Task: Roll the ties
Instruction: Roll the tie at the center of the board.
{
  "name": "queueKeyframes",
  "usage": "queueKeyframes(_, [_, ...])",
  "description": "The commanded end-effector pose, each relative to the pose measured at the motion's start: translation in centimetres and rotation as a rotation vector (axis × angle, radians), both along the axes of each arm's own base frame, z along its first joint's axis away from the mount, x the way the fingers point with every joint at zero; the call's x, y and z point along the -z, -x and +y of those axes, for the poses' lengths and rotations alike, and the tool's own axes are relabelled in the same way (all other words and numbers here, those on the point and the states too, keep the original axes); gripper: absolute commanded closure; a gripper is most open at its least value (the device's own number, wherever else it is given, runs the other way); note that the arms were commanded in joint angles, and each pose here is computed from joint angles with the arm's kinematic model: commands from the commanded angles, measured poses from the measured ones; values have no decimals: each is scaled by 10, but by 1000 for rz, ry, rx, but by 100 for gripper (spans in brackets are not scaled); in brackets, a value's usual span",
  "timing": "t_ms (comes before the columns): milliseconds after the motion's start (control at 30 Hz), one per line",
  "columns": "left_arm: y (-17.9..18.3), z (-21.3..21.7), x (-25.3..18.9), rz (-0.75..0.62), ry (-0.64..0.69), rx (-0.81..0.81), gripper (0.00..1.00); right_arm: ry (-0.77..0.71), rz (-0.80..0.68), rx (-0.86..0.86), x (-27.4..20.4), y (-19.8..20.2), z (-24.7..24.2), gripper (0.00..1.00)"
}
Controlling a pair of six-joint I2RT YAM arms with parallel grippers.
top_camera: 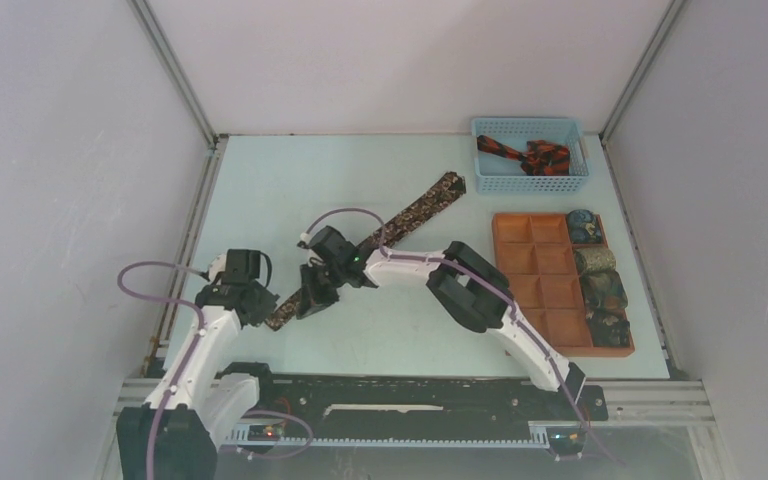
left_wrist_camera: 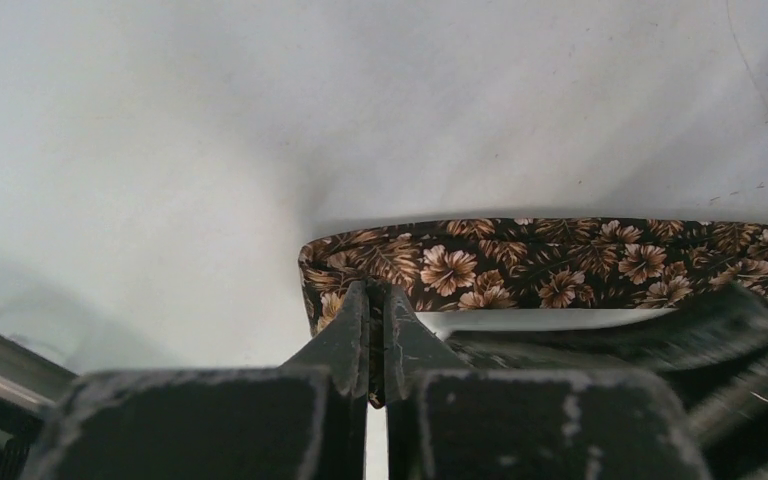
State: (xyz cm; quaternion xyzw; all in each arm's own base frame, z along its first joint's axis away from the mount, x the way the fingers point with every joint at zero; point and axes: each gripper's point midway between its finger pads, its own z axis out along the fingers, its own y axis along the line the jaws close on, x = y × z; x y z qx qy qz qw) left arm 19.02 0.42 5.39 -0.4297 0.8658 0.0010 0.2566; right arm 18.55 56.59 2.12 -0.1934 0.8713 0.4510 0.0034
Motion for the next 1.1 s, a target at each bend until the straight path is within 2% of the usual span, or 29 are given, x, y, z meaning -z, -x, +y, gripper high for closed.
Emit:
queueKeyframes(0, [-16,-9,4,-17,20,75,100,-111,-105,45,-69,-32,-22,100])
queueKeyframes(233, [-28,-22,16,22,33,139,100,-99,-114,105,-69,-49,-61,100])
queueKeyframes(567, [-41,-32,21,11,41,138,100,-87,-111,101,-61,-47,-68,100])
queueKeyframes(633, [-42,-32,21,6,40,134,90,-90,-115,97,-62,-47,-68,100])
queueKeyframes(733, [-42,-30,19,-12,34,122,63,-110,-124,84,-66,-47,-64,100])
queueKeyframes(833, [-42,-29,14,-50,31,108,46,-127,-129,60,-70,-45,-58,100])
queueKeyframes(933, [-41,-28,10,-88,35,92,45,-141,-133,40,-74,-42,-50,100])
queueKeyframes(1067, [-37,-25,7,-125,34,69,53,-163,-135,12,-79,-36,-39,100])
